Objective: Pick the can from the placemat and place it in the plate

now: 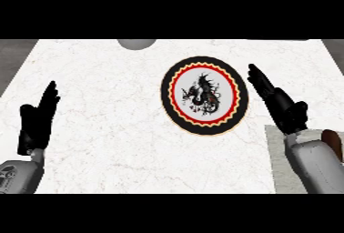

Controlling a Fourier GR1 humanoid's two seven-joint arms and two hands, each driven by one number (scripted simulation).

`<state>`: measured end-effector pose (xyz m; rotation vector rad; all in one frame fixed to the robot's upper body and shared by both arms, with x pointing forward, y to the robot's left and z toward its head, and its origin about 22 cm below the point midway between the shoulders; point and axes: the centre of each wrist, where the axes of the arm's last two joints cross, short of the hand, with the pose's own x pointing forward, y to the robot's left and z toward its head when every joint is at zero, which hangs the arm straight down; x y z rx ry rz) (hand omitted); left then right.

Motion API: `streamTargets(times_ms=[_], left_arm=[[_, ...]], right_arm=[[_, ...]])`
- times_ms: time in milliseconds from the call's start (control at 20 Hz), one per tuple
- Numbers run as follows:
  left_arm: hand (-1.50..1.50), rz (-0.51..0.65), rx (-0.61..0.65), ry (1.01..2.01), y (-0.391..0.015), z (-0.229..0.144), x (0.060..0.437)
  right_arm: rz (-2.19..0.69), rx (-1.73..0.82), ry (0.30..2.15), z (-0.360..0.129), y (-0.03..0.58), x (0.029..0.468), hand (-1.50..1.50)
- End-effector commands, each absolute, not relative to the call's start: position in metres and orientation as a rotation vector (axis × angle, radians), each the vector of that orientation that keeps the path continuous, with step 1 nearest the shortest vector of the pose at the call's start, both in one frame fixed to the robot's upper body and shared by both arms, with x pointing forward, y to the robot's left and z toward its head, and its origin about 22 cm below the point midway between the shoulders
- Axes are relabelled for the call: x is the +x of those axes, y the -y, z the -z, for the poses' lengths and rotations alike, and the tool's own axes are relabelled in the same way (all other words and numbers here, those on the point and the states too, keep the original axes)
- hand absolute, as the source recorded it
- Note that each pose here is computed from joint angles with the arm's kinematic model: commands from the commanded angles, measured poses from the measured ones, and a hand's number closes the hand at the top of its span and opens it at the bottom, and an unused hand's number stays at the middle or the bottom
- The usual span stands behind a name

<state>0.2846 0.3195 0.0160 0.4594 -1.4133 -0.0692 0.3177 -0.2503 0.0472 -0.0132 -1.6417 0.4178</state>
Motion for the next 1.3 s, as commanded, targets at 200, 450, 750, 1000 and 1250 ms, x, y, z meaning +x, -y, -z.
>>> streamTargets(times_ms=[200,450,750,1000,1250], left_arm=[[0.00,0.024,0.376,1.334,-0.296,0.010,0.268],[0.00,-0.004,0.300,1.245,-0.285,0.030,0.254],[0.00,-0.005,0.268,1.284,-0.276,0.025,0.251],[0.00,0.015,0.235,1.277,-0.259,0.022,0.253],[0.00,0.033,0.250,1.281,-0.248,0.026,0.254]], right_arm=[[-0.643,0.661,1.617,-0.071,0.276,0.291,1.50],[-1.248,-0.121,1.975,-0.195,0.317,0.298,1.50],[-0.467,0.532,1.858,-0.029,0.385,0.243,-1.50],[-0.836,0.616,1.829,-0.072,0.427,0.239,-1.50],[-1.193,0.282,1.857,-0.126,0.443,0.246,-1.50]])
